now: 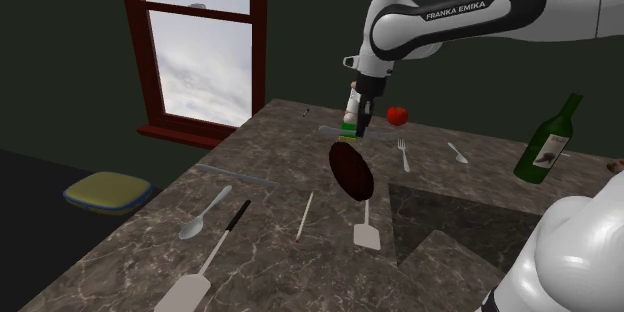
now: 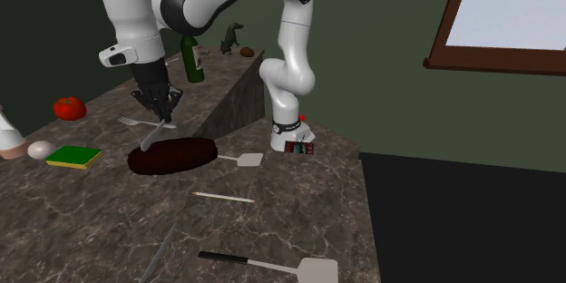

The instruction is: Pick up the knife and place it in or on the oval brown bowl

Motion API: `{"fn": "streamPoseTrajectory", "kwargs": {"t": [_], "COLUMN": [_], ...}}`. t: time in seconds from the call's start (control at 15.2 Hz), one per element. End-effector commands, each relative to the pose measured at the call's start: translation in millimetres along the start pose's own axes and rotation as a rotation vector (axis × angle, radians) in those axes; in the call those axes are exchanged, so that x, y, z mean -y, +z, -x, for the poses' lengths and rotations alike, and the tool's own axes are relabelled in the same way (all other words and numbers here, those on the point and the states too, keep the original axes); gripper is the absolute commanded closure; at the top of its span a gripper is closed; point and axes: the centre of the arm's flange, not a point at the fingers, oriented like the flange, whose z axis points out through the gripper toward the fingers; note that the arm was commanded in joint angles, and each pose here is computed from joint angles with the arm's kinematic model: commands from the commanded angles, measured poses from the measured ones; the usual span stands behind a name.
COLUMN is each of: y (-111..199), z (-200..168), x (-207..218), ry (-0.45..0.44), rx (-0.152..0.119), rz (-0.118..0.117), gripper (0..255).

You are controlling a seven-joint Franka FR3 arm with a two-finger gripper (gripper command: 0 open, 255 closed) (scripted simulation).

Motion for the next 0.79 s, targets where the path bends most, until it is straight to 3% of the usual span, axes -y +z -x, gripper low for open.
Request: {"fn": "streamPoseTrajectory", "kwargs": {"t": [0.0, 0.73], "y": [10.3, 63.7], "z": [0.8, 1.1], "x": [-0.3, -1.0], "ry": [0.0, 0.0], "rx": [0.0, 0.0], "rz": [0.0, 0.0], "gripper": [255, 255]}}
